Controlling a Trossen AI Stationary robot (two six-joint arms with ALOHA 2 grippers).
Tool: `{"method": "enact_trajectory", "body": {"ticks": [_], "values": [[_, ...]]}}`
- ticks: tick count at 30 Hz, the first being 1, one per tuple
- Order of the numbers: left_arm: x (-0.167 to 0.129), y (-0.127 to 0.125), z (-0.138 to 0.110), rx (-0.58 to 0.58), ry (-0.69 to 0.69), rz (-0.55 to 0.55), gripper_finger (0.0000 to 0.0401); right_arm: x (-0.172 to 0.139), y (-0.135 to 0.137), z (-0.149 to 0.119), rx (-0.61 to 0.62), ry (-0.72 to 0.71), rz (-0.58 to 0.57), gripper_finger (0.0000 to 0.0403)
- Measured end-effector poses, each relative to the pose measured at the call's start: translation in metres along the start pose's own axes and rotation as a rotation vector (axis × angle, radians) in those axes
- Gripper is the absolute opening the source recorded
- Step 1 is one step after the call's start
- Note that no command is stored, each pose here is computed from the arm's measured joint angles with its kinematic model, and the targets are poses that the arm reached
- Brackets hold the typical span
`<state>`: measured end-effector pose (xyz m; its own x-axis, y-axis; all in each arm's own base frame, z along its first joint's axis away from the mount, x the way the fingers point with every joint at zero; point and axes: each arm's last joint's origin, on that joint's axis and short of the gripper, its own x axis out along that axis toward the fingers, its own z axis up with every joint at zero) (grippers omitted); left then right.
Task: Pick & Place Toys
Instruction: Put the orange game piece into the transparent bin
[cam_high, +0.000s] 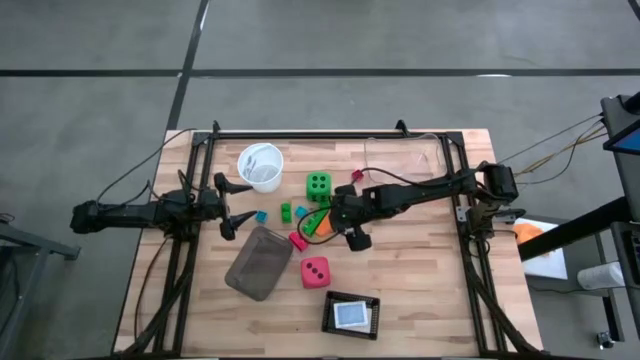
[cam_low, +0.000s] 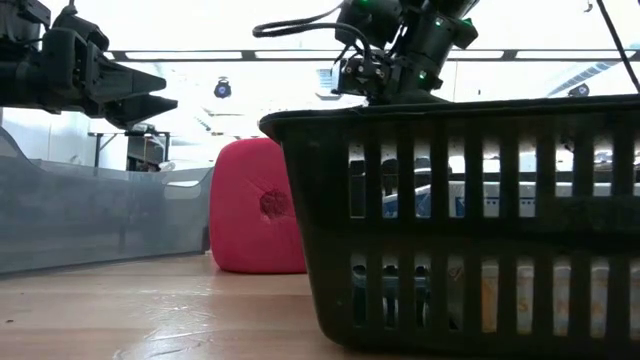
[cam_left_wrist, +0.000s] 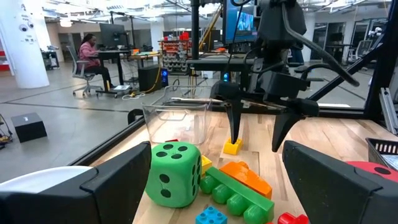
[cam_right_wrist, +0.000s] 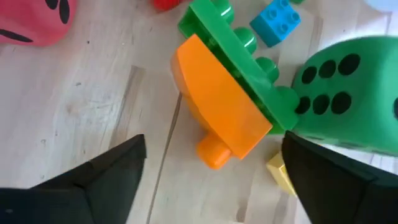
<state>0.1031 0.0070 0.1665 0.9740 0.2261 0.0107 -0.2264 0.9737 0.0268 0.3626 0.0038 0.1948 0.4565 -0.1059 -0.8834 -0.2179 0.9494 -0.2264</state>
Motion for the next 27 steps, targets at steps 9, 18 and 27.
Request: {"method": "enact_trajectory", "body": {"ticks": [9, 18, 27], "values": [[0.000, 0.000, 0.000, 0.004, -0.003, 0.000, 0.0362, 0.011, 0.000, 0.005, -0.085, -0.020, -0.007, 0.0398], [0.000, 0.000, 0.000, 0.005, -0.003, 0.000, 0.0362, 0.039, -0.002, 0.022, -0.169, 0.024, 0.012, 0.0398], [0.000, 0.000, 0.000, 0.007, 0.001, 0.000, 0.0362, 0.056, -0.001, 0.025, -0.220, 0.138, 0.063, 0.0398]]}}
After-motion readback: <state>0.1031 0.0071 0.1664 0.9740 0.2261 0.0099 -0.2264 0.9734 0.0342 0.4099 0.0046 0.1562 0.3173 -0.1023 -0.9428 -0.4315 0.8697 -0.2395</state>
